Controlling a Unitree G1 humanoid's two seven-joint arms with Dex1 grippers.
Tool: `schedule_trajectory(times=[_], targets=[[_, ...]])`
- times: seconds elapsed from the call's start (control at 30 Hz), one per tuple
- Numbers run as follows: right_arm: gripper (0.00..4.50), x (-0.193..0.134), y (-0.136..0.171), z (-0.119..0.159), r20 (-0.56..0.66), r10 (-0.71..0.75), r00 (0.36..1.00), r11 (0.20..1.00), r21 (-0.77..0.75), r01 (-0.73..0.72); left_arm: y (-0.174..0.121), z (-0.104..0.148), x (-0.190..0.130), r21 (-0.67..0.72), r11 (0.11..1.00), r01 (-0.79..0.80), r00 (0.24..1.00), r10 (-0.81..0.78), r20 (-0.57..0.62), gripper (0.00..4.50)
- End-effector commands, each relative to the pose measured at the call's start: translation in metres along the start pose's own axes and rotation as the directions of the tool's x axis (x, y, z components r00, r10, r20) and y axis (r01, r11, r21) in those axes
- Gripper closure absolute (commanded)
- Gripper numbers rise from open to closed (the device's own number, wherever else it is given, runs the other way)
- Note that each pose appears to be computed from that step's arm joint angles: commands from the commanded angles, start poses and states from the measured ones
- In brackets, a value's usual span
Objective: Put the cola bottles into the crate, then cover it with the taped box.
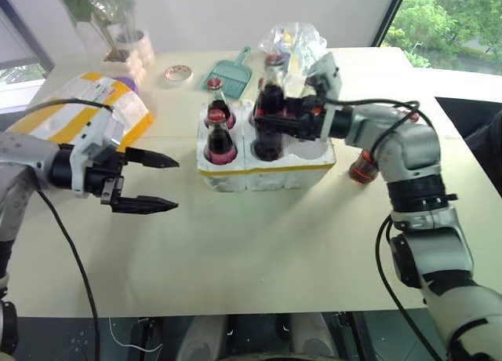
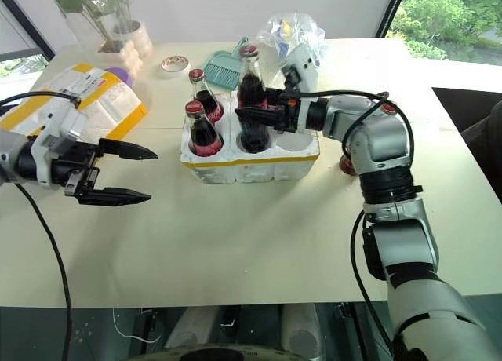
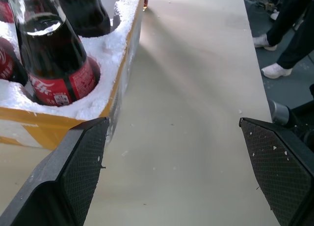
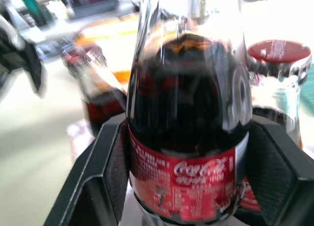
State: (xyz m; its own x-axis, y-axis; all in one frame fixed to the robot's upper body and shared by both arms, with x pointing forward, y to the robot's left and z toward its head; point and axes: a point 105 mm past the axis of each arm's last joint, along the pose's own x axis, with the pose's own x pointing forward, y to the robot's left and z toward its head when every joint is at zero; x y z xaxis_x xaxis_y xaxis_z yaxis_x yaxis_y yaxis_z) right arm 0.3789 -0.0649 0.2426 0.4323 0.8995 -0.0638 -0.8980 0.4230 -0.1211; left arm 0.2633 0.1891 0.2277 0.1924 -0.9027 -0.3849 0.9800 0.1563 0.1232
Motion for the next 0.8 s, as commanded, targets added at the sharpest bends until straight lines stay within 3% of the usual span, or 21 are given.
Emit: schedule_trajectory(times=[0.03, 0.13, 0.27, 0.47, 0.8], targets=[[1.71, -0.003, -0.008, -0.003, 0.009, -0.059, 0.998, 0.996, -0.073, 0.06, 0.0, 0.007, -0.002, 0.034, 0.999, -0.009, 1.0, 0.009, -0.001, 0.0], [1.71, -0.002, -0.002, -0.015, -0.018, -0.037, 0.999, 0.996, -0.086, 0.035, 0.001, 0.008, -0.003, 0.035, 0.999, -0.012, 1.0, 0.012, -0.001, 0.0], [0.09, -0.003, 0.003, -0.023, -0.026, -0.026, 0.999, 0.998, -0.057, 0.025, 0.002, 0.008, -0.001, 0.036, 0.999, -0.011, 1.0, 0.011, 0.002, 0.0], [0.03, -0.011, 0.007, -0.022, -0.029, -0.043, 0.999, 0.996, -0.08, 0.041, 0.005, 0.01, 0.003, 0.041, 0.999, 0.0, 1.0, -0.001, 0.01, 0.0], [0.03, -0.064, 0.027, 0.02, -0.001, -0.039, 0.999, 0.996, -0.08, 0.039, 0.008, 0.009, 0.008, 0.046, 0.999, 0.023, 1.0, -0.024, 0.017, 0.0]])
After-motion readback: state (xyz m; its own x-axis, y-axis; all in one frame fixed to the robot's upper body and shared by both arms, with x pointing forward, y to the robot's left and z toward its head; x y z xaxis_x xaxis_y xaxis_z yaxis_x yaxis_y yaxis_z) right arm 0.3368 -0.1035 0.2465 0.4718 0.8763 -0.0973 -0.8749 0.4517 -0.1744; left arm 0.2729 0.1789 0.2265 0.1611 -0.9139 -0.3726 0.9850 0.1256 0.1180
